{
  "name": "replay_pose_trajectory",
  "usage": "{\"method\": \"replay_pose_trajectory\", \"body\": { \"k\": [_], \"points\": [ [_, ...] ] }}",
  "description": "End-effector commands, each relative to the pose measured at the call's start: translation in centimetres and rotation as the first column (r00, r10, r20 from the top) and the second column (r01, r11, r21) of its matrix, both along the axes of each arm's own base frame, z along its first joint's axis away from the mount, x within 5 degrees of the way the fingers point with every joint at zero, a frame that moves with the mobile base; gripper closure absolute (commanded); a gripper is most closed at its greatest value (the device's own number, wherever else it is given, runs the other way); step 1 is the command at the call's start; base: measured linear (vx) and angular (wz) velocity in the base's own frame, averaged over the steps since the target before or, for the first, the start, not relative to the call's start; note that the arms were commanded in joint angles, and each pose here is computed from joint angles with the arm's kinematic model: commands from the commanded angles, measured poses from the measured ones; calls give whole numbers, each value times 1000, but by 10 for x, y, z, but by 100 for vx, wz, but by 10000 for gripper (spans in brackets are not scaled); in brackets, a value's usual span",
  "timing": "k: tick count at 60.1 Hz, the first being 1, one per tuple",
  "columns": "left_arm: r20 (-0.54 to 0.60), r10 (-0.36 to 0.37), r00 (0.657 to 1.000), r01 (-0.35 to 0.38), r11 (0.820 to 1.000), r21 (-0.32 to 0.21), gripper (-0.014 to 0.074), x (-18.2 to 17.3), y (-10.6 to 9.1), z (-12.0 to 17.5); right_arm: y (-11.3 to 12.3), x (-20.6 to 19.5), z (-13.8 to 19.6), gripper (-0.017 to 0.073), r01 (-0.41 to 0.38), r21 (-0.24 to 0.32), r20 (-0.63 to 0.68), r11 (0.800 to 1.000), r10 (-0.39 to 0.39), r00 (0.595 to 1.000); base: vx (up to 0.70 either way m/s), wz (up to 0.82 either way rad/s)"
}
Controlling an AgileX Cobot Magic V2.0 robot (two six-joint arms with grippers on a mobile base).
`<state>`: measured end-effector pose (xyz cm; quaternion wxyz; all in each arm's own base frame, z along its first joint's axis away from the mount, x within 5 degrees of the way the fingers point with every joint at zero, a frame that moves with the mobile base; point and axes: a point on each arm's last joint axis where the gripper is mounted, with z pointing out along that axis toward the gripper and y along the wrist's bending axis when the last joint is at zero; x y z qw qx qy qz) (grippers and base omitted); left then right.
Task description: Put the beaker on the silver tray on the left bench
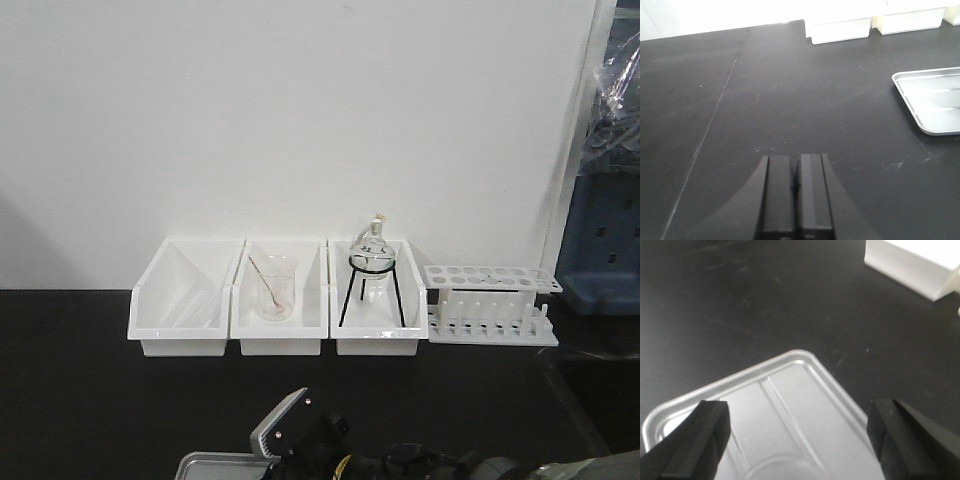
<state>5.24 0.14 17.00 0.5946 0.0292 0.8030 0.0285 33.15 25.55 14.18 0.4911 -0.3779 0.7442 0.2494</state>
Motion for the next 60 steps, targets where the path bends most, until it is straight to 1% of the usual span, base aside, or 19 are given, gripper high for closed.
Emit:
{"method": "replay_pose_trajectory", "body": {
  "k": [1, 8, 13, 16, 21, 28, 32, 39, 47, 60],
  "points": [
    [69, -9, 998, 10, 1000, -5, 592, 2, -1, 1, 1, -3, 66, -22, -31, 136, 157, 990, 10, 988, 0, 0],
    [69, -9, 998, 10, 1000, -5, 592, 2, -1, 1, -6, -11, 108, 27, -32, 184, 225, 982, -11, 974, 0, 0],
    [69, -9, 998, 10, 1000, -5, 592, 2, -1, 1, -17, -25, 140, 98, -21, 212, 266, 977, -37, 963, 0, 0],
    [69, -9, 998, 10, 1000, -5, 592, 2, -1, 1, -26, -35, 153, 144, -9, 205, 280, 979, -50, 959, 0, 0],
    [69, -9, 998, 10, 1000, -5, 592, 2, -1, 1, -46, -58, 167, 230, 42, 170, 276, 985, -89, 957, 0, 0],
    [69, -9, 998, 10, 1000, -5, 592, 2, -1, 1, -75, -90, 172, 321, 110, 117, 258, 987, -137, 956, 0, 0],
    [69, -9, 998, 10, 1000, -5, 592, 2, -1, 1, -90, -108, 177, 367, 134, 109, 264, 985, -159, 951, 0, 0],
    [69, -9, 998, 10, 1000, -5, 592, 2, -1, 1, -108, -134, 183, 423, 140, 129, 290, 982, -173, 941, 0, 0],
    [69, -9, 998, 10, 1000, -5, 592, 2, -1, 1, -121, -154, 185, 462, 136, 153, 315, 979, -179, 932, 0, 0],
    [69, -9, 998, 10, 1000, -5, 592, 2, -1, 1, -126, -161, 185, 470, 133, 163, 326, 978, -180, 928, 0, 0]
  ]
}}
